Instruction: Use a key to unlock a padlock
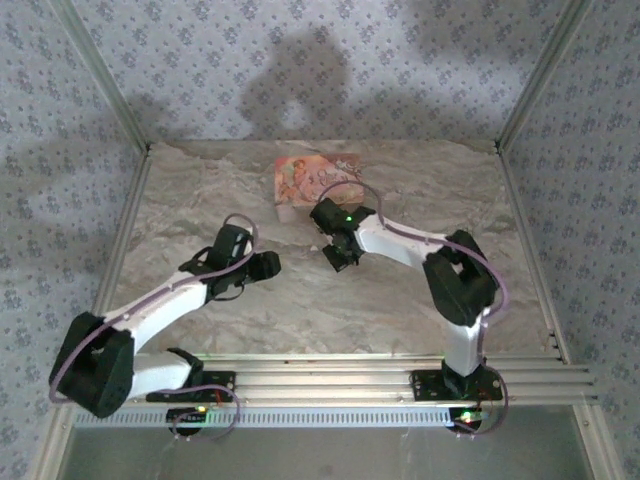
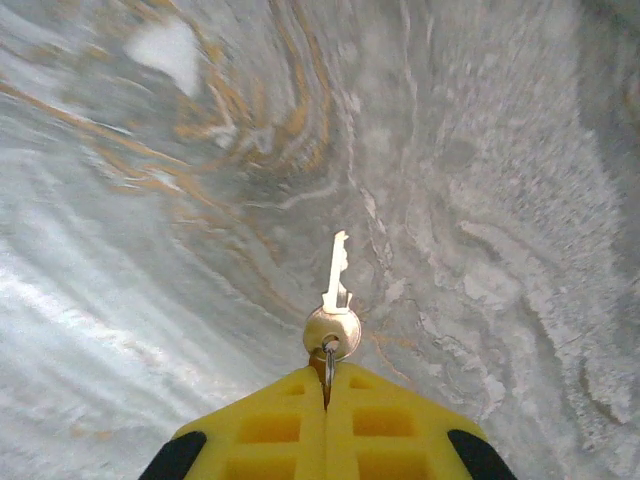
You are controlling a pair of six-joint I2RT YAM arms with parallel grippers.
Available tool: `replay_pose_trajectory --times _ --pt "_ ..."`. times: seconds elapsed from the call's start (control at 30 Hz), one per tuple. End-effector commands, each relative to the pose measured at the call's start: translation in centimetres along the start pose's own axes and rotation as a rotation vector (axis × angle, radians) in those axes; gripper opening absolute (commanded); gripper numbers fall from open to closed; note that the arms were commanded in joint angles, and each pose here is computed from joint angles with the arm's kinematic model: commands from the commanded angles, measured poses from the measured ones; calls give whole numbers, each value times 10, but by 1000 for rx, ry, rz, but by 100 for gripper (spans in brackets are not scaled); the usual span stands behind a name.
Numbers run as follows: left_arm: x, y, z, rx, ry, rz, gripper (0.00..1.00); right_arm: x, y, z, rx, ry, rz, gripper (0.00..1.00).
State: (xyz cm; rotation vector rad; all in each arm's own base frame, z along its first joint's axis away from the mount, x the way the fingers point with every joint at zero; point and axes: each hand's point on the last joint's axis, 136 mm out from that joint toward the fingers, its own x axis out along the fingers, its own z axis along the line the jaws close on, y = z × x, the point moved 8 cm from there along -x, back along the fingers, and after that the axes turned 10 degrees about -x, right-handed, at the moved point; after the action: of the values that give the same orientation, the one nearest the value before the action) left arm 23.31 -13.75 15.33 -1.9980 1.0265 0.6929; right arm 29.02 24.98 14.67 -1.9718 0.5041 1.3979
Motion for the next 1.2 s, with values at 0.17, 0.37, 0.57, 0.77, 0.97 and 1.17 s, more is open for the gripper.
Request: replay_pose_trajectory --times 0.17,0.37,0.57,0.77,0.97,1.17 --pt "-31 -15 -2 -158 274 -76 49 -56 2 12 -110 -116 -372 0" --pt "-40 -26 -24 -209 418 -61 47 -95 3 30 -237 -160 -545 0" --pt "-48 -40 -59 -186 524 -2 45 -123 -1 41 -277 -158 -659 0" --pt "-49 -42 -90 -137 561 29 42 -130 -3 46 -298 -124 -670 0" --pt "-42 -35 -105 -112 572 60 42 -127 -4 53 -325 -95 -635 0" --pt "-31 -29 -105 -113 564 94 42 -129 -5 56 -324 -93 -649 0"
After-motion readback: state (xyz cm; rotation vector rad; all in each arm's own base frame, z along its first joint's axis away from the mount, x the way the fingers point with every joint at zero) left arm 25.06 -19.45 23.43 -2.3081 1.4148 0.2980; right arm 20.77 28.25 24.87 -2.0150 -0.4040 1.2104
